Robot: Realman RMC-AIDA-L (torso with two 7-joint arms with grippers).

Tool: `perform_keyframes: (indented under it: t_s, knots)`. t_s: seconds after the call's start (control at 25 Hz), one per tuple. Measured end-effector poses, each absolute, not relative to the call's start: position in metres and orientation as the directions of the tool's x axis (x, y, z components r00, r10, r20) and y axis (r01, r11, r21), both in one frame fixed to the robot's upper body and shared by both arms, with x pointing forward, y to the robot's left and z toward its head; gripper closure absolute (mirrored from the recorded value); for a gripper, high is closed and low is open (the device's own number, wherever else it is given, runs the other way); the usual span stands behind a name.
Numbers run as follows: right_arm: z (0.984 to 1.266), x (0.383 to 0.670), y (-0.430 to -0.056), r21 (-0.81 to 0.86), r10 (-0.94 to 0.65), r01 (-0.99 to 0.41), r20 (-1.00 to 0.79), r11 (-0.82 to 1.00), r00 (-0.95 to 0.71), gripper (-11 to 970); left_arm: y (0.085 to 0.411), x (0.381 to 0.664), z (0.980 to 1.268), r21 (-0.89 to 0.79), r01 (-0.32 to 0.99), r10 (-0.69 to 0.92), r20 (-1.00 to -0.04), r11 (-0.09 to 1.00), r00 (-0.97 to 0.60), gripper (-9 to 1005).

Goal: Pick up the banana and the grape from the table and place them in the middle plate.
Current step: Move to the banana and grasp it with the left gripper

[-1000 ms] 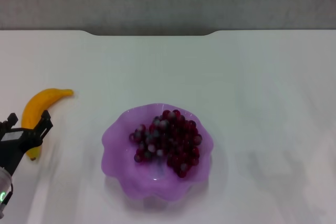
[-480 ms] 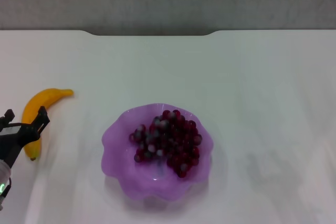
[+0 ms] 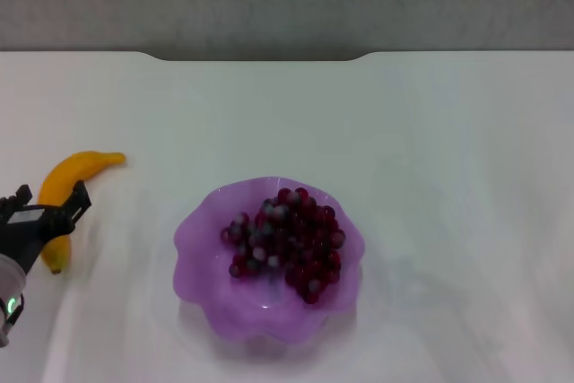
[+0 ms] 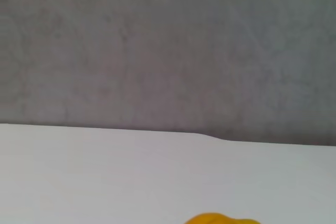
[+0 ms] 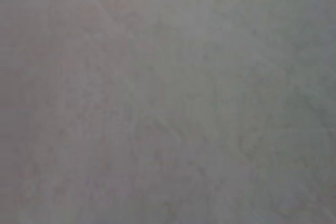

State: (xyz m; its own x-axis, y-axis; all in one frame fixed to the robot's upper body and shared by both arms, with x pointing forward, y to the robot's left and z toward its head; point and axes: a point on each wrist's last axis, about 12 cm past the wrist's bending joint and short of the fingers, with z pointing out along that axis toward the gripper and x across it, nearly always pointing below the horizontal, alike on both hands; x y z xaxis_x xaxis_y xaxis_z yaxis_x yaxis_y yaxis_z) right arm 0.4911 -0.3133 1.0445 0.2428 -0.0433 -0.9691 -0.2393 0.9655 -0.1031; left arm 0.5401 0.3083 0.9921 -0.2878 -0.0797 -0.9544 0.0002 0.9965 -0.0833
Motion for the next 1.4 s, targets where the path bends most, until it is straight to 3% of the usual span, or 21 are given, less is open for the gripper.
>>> perform_keyframes:
  t_s: [0.16, 1.4]
  knots:
    - [1.046, 0.492, -0.31, -0.108, -0.041, -0.259, -0.967, 0.96, 0.251, 922, 0.312, 0.545, 0.994, -0.09, -0.031, -0.095, -0.952, 0.996, -0.292, 135]
    - [1.059, 0.497, -0.278, -0.139, 0.014, -0.412, -0.937, 0.901, 0.349, 937, 0.308, 0.547, 0.983, 0.017, 0.001, 0.016, -0.911, 1.0, -0.412, 133]
